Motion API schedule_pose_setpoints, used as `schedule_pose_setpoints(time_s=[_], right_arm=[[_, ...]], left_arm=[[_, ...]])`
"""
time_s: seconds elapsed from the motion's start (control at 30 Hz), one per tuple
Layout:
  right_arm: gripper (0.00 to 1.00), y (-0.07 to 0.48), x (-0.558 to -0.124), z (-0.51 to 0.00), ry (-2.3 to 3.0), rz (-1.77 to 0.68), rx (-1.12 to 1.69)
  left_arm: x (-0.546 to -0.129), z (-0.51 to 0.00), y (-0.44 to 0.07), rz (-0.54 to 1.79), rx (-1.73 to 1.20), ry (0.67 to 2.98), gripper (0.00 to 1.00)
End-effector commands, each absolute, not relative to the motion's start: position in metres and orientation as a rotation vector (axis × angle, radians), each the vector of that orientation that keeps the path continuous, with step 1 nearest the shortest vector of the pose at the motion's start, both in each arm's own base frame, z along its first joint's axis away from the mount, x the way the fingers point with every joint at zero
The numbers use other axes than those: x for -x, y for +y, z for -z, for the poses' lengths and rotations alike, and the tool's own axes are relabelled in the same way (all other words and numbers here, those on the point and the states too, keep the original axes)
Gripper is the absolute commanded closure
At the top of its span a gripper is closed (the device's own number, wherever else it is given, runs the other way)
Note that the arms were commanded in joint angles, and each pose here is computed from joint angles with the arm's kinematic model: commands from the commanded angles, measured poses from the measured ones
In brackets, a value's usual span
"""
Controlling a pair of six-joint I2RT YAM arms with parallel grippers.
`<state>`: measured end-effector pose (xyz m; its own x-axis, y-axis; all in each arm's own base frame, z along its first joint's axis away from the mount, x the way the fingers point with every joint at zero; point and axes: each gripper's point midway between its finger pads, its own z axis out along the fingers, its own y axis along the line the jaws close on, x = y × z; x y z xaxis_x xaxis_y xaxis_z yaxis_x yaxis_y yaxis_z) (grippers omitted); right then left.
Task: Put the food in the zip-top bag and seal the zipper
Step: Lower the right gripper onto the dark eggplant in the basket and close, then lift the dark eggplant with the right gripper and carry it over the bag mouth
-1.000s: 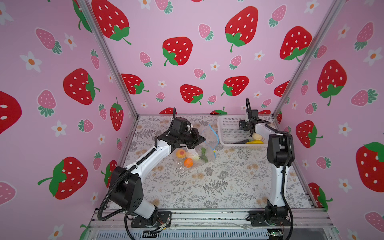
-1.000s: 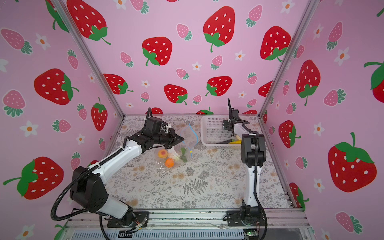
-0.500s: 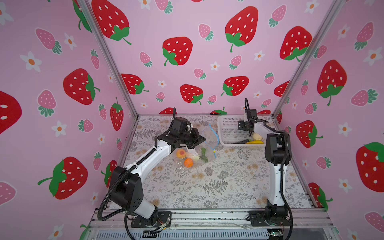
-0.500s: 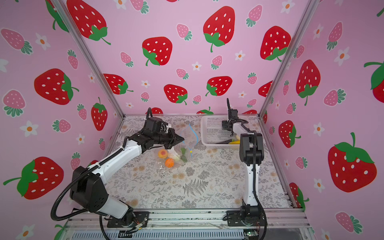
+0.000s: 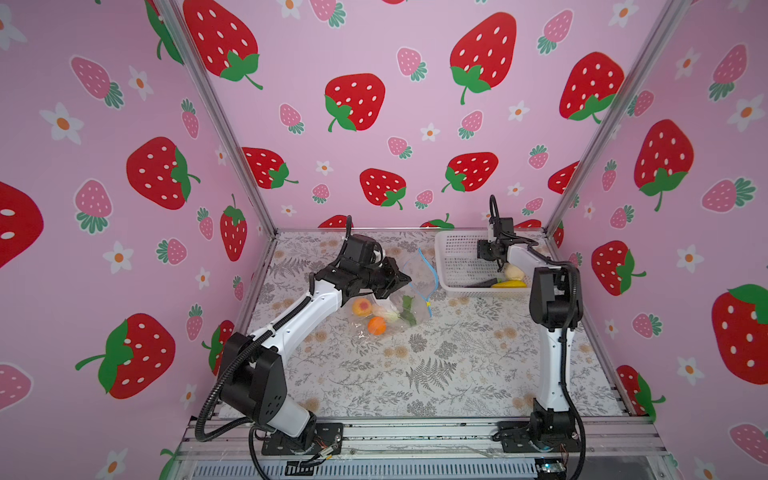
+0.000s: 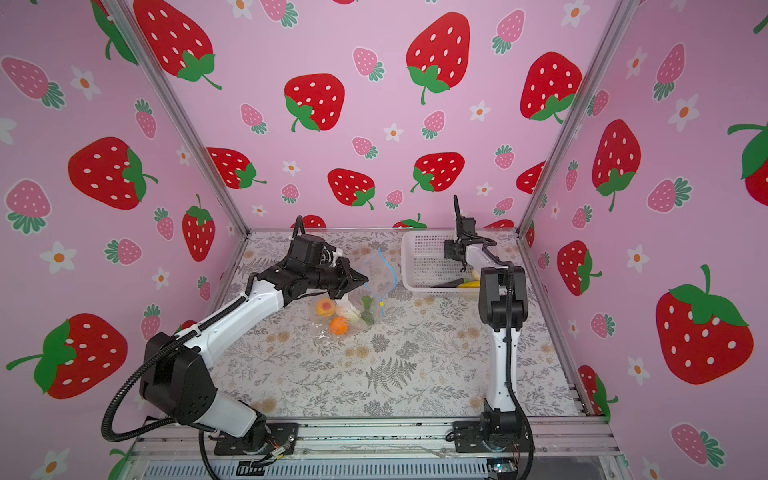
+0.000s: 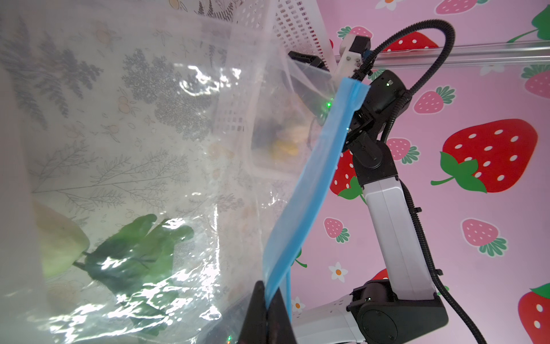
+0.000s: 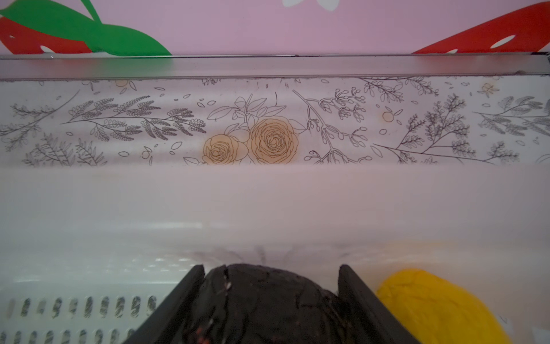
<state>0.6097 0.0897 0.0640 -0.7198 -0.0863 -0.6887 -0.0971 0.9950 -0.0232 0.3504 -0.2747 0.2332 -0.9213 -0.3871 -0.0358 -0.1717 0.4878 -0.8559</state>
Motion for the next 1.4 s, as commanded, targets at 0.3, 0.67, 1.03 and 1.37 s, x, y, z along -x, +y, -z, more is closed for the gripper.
schedule_pose_setpoints(time_s=[0.3,0.67,1.03,1.37], right_arm=[[0.40,0.114,-0.599,-0.084,2.356,-0.103,0.152],[0.41,0.134,-0.570,-0.117,2.320,-0.160,0.167],[0.41,0.174,-0.519,-0.181,2.238,-0.290,0.235],[0.41,0.231,-0.446,-0.262,2.111,-0.559,0.369]], left_arm=[[-0.351,-0.250,-0.279,1.427,0.429,2.481,1.00],[-0.348,-0.251,-0.275,1.417,0.434,2.471,1.00],[-0.343,-0.246,-0.273,1.374,0.436,2.504,1.00],[-0.343,-0.255,-0.280,1.346,0.400,2.519,1.00]])
